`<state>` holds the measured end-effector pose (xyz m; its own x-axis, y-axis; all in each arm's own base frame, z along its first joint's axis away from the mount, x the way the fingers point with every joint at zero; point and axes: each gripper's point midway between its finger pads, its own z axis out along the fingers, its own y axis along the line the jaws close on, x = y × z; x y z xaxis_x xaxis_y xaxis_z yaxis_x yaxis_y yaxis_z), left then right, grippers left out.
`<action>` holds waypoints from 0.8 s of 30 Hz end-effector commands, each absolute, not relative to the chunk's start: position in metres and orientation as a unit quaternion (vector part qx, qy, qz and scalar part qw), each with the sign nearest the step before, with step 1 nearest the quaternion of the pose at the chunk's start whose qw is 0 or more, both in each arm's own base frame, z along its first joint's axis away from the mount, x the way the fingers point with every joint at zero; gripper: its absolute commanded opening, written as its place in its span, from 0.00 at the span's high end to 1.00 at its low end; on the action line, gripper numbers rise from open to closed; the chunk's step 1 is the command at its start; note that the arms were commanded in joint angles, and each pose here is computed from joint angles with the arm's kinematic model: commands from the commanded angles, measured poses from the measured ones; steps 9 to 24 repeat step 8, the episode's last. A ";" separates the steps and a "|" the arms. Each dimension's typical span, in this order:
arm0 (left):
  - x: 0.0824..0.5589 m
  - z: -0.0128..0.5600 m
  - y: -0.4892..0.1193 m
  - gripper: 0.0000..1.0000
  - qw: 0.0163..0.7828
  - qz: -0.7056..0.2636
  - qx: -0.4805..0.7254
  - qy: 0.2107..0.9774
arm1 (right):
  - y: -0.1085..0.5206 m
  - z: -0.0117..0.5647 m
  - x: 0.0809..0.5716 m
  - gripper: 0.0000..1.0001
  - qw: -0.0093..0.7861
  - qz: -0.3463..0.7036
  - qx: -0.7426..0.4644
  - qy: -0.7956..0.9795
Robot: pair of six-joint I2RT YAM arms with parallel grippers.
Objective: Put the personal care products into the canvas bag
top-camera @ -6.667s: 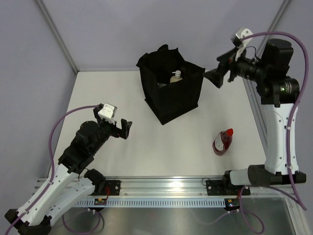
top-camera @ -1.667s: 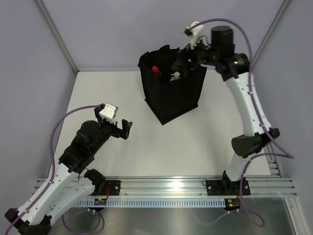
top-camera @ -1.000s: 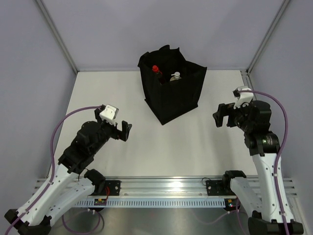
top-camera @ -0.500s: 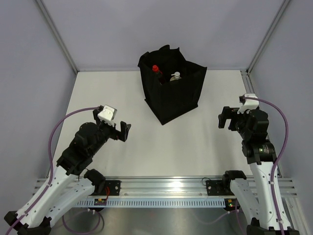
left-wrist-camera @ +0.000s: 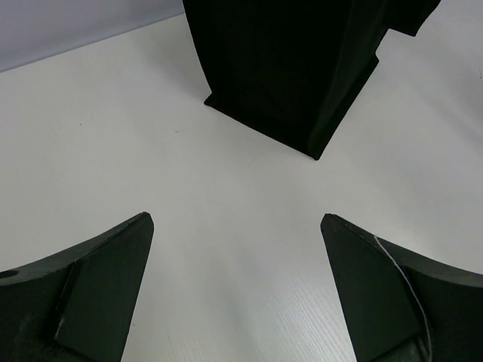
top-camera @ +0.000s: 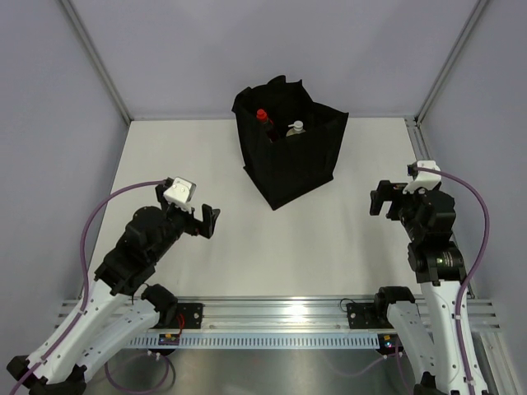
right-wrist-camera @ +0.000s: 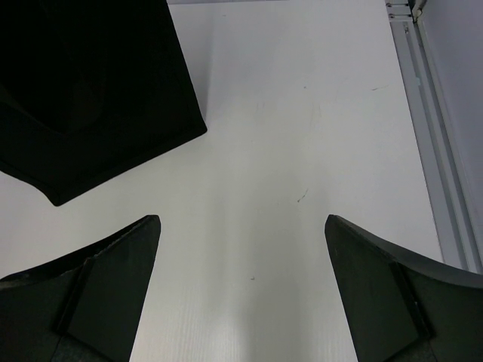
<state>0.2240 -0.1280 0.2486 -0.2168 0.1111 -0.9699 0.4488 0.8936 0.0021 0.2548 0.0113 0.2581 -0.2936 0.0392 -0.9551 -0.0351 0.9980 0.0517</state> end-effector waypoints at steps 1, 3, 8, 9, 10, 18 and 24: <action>0.226 0.255 -0.126 0.01 0.611 -0.141 0.172 0.760 | 0.005 0.269 0.260 0.00 0.614 0.021 0.016 0.789; 0.225 0.255 -0.126 0.01 0.611 -0.142 0.172 0.759 | 0.006 0.269 0.260 0.00 0.615 0.030 0.027 0.788; 0.225 0.256 -0.126 0.01 0.612 -0.142 0.172 0.759 | 0.006 0.269 0.261 0.00 0.616 0.029 0.026 0.787; 0.225 0.256 -0.126 0.01 0.612 -0.142 0.172 0.759 | 0.006 0.269 0.261 0.00 0.616 0.029 0.026 0.787; 0.225 0.256 -0.126 0.01 0.612 -0.142 0.172 0.759 | 0.006 0.269 0.261 0.00 0.616 0.029 0.026 0.787; 0.225 0.256 -0.126 0.01 0.612 -0.142 0.172 0.759 | 0.006 0.269 0.261 0.00 0.616 0.029 0.026 0.787; 0.225 0.256 -0.126 0.01 0.612 -0.142 0.172 0.759 | 0.006 0.269 0.261 0.00 0.616 0.029 0.026 0.787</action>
